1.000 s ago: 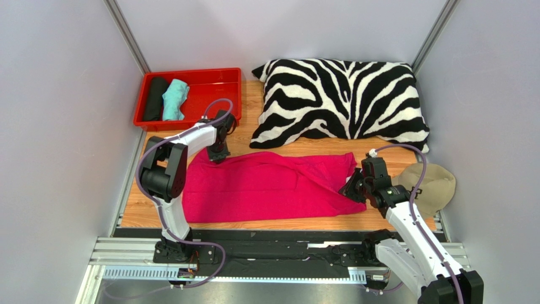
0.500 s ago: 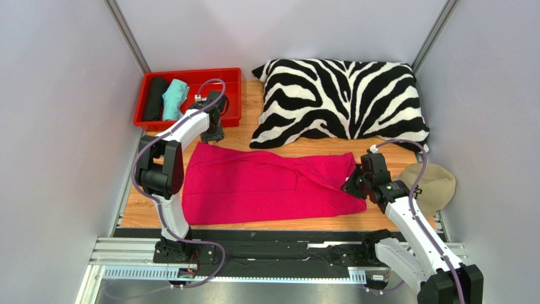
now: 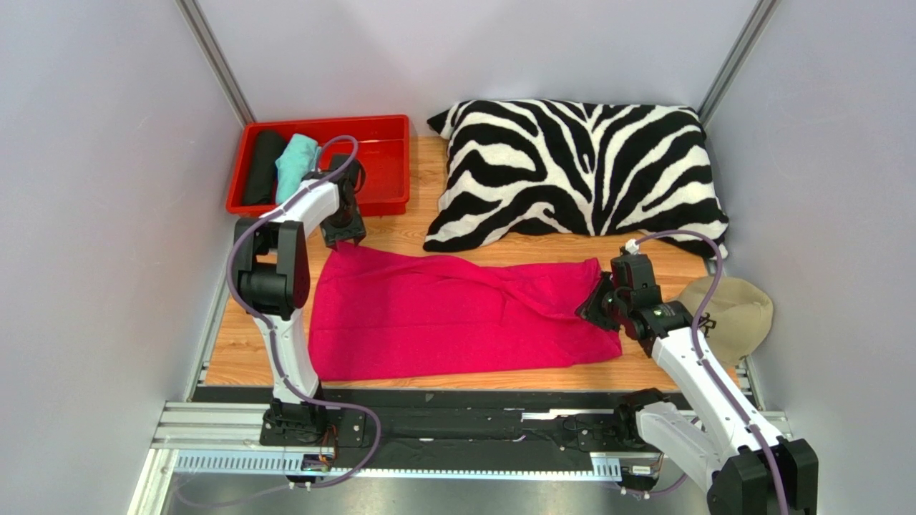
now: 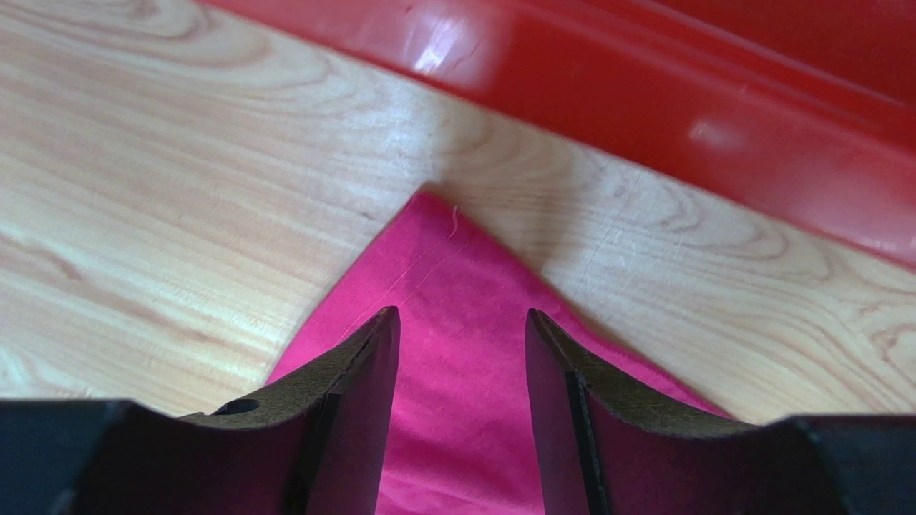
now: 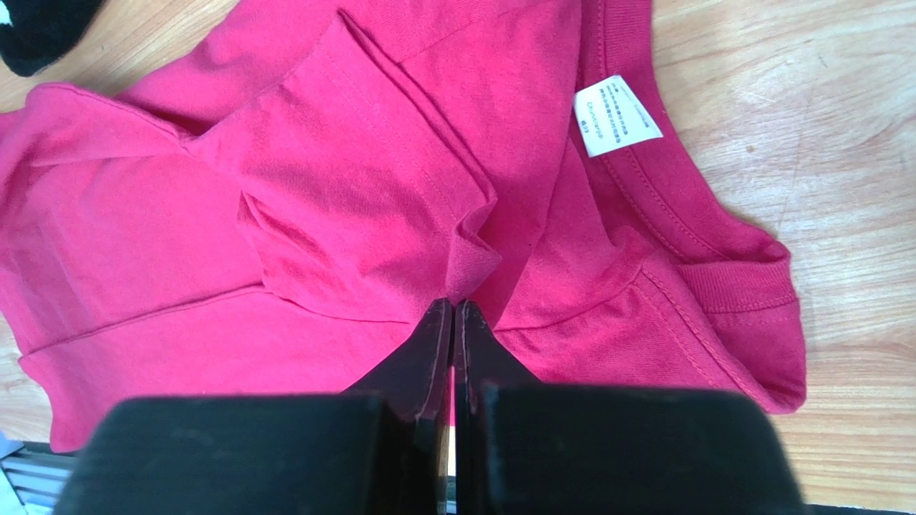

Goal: Roll the t-shirts
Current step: Pick up the T-shirt from the center of the board.

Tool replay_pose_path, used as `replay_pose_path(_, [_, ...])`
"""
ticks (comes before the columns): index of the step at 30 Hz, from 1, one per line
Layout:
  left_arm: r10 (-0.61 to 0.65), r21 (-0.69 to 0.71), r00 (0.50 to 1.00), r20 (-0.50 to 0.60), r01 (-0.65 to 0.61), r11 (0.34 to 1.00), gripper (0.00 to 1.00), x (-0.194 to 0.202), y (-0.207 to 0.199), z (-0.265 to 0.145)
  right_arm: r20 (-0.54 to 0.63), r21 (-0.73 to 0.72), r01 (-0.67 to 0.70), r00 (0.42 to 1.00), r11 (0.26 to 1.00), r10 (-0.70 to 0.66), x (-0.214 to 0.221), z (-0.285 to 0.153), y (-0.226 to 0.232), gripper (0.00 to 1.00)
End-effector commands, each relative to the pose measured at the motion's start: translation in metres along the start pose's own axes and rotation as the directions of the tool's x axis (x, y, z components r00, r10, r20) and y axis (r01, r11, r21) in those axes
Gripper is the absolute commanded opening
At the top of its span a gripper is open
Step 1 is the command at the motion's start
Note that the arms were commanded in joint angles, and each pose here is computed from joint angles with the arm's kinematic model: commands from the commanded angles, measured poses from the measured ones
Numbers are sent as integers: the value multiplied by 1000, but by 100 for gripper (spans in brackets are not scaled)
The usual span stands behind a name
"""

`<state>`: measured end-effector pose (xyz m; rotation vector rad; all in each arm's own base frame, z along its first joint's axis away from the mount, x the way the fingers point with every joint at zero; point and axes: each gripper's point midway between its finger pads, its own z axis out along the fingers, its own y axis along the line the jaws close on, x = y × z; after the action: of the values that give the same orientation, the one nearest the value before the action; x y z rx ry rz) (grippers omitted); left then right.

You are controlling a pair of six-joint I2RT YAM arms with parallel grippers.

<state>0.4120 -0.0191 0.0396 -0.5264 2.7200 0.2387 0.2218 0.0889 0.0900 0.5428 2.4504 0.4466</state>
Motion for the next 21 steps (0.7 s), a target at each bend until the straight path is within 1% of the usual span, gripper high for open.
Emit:
replay_pose_path(1, [-5, 34, 1000, 5, 5, 999, 55, -12, -6, 2, 58, -71, 32, 998, 997, -28, -19, -4, 21, 0])
replay_pose_path(12, [-45, 12, 999, 14, 44, 999, 52, -26, 2, 9, 57, -91, 39, 998, 995, -33, -20, -2, 24, 0])
replay_pose_path(15, [-55, 16, 998, 31, 55, 998, 52, -32, 2, 8, 60, -93, 40, 998, 995, -35, -20, -1, 25, 0])
replay_pose_path(21, [-69, -1, 998, 11, 70, 998, 50, -31, 5, 16, 48, -94, 40, 998, 995, -35, -18, 3, 24, 0])
